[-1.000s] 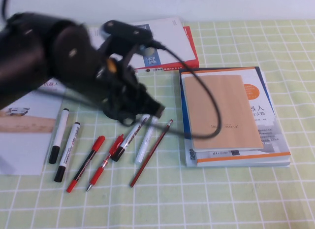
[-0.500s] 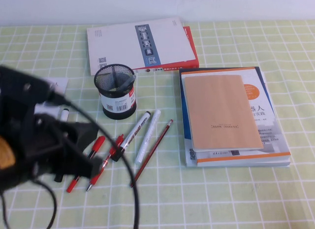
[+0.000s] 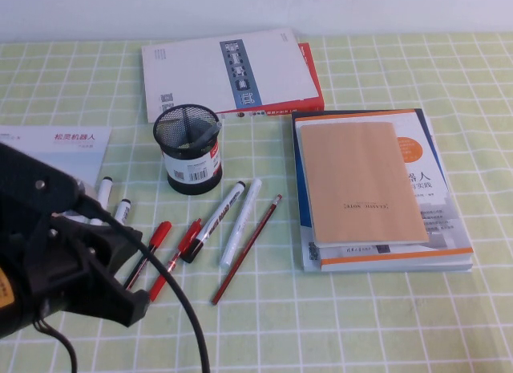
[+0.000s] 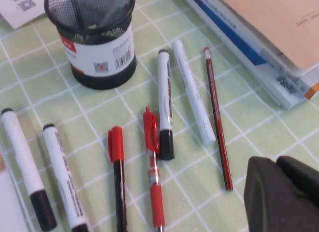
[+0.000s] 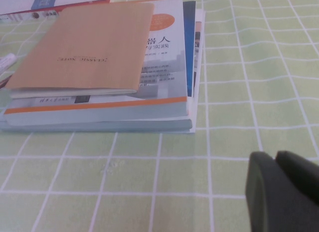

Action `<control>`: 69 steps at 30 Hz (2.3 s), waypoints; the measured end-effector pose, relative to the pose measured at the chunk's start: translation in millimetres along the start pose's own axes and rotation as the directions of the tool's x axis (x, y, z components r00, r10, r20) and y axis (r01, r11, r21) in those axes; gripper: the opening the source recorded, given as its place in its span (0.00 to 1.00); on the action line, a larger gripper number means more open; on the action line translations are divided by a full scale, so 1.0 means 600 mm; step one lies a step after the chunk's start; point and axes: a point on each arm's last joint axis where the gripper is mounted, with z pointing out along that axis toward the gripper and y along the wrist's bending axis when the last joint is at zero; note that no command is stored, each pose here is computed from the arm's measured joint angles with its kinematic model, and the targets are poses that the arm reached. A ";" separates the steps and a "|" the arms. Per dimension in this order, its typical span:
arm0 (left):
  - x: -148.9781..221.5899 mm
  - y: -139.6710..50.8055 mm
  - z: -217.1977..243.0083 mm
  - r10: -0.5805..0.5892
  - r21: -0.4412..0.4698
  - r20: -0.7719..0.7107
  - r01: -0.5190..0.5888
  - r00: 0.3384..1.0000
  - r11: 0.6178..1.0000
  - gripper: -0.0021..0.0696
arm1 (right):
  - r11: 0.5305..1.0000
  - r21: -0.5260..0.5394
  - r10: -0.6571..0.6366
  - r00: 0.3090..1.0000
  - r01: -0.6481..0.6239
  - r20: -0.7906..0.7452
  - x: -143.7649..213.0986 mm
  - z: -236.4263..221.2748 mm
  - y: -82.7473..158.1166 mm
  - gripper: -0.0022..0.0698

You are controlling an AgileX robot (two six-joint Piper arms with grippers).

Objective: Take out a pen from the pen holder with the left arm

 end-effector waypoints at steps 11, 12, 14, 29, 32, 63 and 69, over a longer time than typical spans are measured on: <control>0.027 0.013 -0.016 -0.014 -0.044 0.284 0.027 0.959 0.999 0.03 | 1.000 0.000 0.001 1.000 -0.001 0.000 0.000 0.000 0.000 0.01; 0.037 0.018 -0.023 -0.031 -0.061 0.314 0.053 0.949 0.997 0.03 | 1.000 0.000 0.001 1.000 -0.001 0.000 0.000 0.000 0.000 0.01; 0.059 0.027 -0.040 -0.053 -0.099 0.358 0.095 0.932 0.991 0.03 | 1.000 0.000 0.001 1.000 -0.001 0.000 0.000 0.000 0.000 0.01; 0.221 0.038 -0.101 0.055 -0.453 0.581 0.266 0.812 0.851 0.03 | 1.000 -0.001 0.002 1.000 -0.002 -0.001 0.000 0.000 0.000 0.01; 0.245 0.041 -0.085 0.043 -0.489 0.556 0.285 0.830 0.824 0.03 | 1.000 -0.001 0.003 1.000 -0.003 -0.001 0.000 0.000 0.000 0.01; 0.303 0.041 -0.051 -0.128 -0.513 0.292 0.268 0.948 0.815 0.03 | 1.000 -0.001 0.003 1.000 -0.003 -0.002 0.000 0.000 0.000 0.01; 0.303 0.040 -0.051 -0.129 -0.513 0.291 0.268 0.948 0.815 0.03 | 1.000 -0.001 0.003 1.000 -0.003 -0.002 0.000 0.000 0.000 0.01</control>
